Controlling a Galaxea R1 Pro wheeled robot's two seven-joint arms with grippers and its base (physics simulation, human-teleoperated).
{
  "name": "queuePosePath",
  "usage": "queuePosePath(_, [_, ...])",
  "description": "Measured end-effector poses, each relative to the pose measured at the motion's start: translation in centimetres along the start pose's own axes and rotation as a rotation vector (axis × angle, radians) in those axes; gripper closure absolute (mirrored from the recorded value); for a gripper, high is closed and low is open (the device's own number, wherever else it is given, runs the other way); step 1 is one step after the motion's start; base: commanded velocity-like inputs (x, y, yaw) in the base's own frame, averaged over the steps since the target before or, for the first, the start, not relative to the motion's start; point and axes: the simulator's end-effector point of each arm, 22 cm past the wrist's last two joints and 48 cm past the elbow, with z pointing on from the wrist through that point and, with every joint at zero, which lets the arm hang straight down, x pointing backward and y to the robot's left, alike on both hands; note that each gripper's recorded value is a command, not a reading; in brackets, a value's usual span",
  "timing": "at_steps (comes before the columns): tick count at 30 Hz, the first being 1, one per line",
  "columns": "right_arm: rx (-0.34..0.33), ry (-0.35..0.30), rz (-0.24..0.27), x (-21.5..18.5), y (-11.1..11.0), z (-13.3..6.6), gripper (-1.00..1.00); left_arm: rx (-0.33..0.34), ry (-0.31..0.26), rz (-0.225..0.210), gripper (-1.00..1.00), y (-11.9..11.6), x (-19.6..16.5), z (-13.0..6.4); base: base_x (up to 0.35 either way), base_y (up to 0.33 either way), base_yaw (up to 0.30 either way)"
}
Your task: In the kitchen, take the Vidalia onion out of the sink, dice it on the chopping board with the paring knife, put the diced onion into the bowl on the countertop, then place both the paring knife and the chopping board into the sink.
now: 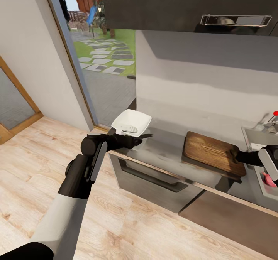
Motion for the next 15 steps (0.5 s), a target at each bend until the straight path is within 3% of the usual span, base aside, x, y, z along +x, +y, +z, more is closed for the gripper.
queuePosePath(7, [0.0,0.0,0.0,0.0,0.0,0.0,1.0,0.0,0.0,0.0,-1.0,0.0,0.0,0.0,0.0,0.0,0.0])
queuePosePath(8, [0.0,0.0,0.0,0.0,0.0,0.0,-1.0,0.0,0.0,0.0,-1.0,0.0,0.0,0.0,0.0,0.0,0.0])
queuePosePath(9, [-0.011,0.026,0.017,1.0,0.1,0.6,-1.0,0.0,0.001,-0.001,-1.0,0.1,0.0,0.1,0.0,0.0,0.0])
queuePosePath(15, [-0.012,0.027,0.018,1.0,0.1,0.7,-1.0,0.0,0.001,0.0,-1.0,0.0,0.0,0.1,0.0,0.0,0.0])
